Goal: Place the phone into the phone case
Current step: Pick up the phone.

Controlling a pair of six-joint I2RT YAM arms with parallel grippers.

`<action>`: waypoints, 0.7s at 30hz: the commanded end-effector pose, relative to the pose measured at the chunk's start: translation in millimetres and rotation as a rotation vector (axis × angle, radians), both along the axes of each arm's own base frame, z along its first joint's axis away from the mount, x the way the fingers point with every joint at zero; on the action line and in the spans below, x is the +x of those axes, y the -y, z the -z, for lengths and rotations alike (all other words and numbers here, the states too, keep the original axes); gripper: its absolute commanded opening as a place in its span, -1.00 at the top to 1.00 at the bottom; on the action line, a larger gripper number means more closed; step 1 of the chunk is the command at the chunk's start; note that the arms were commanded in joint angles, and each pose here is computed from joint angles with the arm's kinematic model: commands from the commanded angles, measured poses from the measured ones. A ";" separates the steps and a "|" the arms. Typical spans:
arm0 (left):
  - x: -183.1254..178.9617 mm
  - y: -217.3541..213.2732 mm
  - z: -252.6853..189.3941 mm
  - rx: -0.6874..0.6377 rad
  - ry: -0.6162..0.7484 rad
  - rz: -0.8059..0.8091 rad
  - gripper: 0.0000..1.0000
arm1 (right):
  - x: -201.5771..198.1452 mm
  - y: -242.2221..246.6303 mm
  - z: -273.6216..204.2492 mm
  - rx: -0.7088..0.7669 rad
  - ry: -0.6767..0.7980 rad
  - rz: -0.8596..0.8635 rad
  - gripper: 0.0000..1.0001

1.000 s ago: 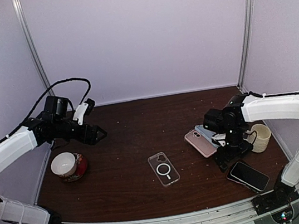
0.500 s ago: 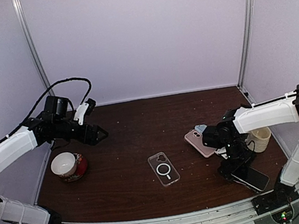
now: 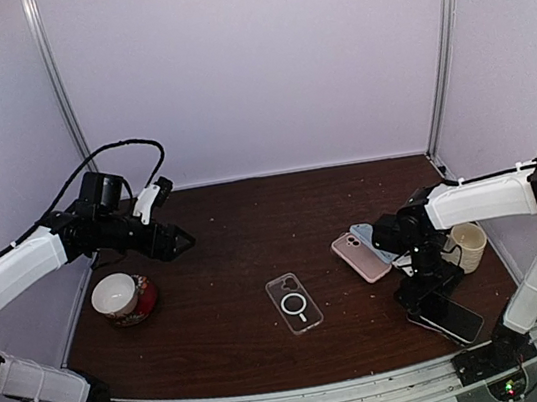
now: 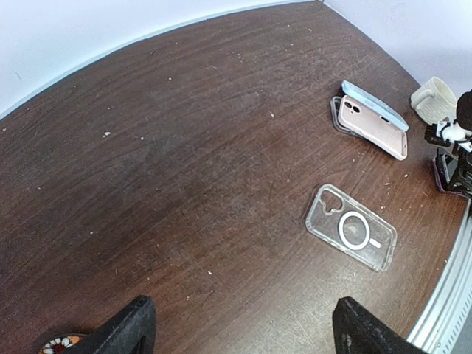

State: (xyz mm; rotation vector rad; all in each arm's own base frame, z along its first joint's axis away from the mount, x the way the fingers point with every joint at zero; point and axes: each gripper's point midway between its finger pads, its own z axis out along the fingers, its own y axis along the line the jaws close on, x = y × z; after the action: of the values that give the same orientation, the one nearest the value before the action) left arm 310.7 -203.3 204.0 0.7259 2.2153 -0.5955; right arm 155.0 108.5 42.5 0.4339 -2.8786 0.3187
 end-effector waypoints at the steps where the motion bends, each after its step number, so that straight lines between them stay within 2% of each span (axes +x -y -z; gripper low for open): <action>1: 2.6 6.6 -6.7 -0.021 0.038 0.033 -0.74 | 0.0 -0.9 2.8 0.034 -0.011 0.015 -0.99; 12: 0.4 9.1 -8.2 -0.033 0.038 0.046 -0.74 | -3.0 -9.4 13.6 0.081 -0.098 0.003 -0.99; 21: -0.4 10.4 -9.6 -0.040 0.040 0.053 -0.74 | 5.9 -11.0 8.0 0.079 -0.074 -0.032 -0.73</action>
State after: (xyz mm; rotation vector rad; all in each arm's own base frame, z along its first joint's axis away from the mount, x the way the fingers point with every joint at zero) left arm 307.9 -206.8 205.1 0.7392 2.2091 -0.6262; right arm 148.7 112.7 35.8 0.4603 -2.7966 0.2083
